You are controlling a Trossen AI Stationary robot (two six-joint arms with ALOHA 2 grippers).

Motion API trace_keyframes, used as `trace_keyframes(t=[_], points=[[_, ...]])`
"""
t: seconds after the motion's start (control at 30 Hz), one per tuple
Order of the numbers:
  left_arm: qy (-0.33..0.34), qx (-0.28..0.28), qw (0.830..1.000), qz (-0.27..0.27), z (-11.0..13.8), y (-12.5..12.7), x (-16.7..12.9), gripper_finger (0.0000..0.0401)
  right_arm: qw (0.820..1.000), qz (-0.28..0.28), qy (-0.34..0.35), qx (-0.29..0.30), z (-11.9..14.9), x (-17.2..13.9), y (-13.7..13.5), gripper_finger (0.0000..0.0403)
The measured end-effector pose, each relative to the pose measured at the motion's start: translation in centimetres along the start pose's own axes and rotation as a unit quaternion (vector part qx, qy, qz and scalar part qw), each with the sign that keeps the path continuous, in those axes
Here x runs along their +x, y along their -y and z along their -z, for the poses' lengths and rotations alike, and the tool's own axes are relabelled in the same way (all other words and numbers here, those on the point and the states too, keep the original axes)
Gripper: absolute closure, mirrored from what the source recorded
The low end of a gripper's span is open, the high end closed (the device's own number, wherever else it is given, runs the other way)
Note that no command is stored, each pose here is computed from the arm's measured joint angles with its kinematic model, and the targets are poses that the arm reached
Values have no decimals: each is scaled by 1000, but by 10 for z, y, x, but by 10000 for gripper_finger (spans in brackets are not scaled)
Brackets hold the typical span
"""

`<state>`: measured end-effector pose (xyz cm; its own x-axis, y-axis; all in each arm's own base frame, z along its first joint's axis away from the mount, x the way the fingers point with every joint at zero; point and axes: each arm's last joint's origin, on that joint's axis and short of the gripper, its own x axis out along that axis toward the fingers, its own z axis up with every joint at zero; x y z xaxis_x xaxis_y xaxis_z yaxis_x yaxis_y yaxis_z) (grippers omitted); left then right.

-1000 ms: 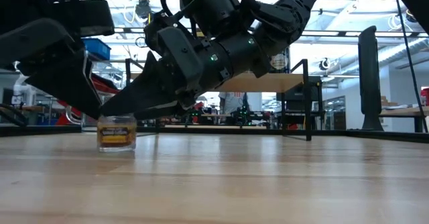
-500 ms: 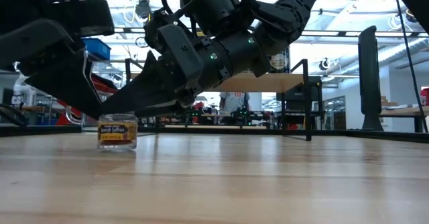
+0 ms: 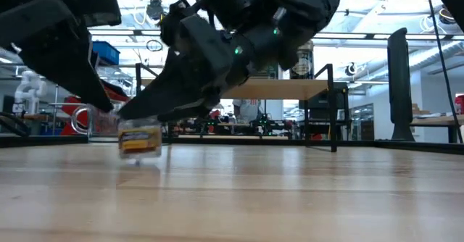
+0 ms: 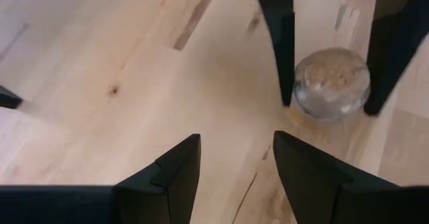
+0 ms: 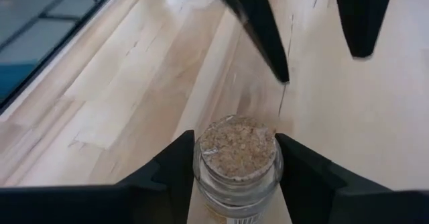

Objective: Shelf spices
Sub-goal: Remove the brown seasoning bottle from the shelf

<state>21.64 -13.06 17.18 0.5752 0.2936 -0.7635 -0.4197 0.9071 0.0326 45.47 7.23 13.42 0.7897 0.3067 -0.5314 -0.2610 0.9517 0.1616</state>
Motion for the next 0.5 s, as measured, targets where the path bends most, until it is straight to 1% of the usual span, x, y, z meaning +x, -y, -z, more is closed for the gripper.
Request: trace_keyframes(t=[0.13,0.27,0.5], points=[[9,-6,1000,4,-4,-3,-6,205,1000,1,-18,-3,-14,-20,-5,235],[23,-13,1000,6,-7,-5,-11,205,999,3,-53,-8,-26,-44,-10,235],[26,-15,1000,6,-7,-5,-11,205,992,12,-122,5,-49,-113,-25,235]])
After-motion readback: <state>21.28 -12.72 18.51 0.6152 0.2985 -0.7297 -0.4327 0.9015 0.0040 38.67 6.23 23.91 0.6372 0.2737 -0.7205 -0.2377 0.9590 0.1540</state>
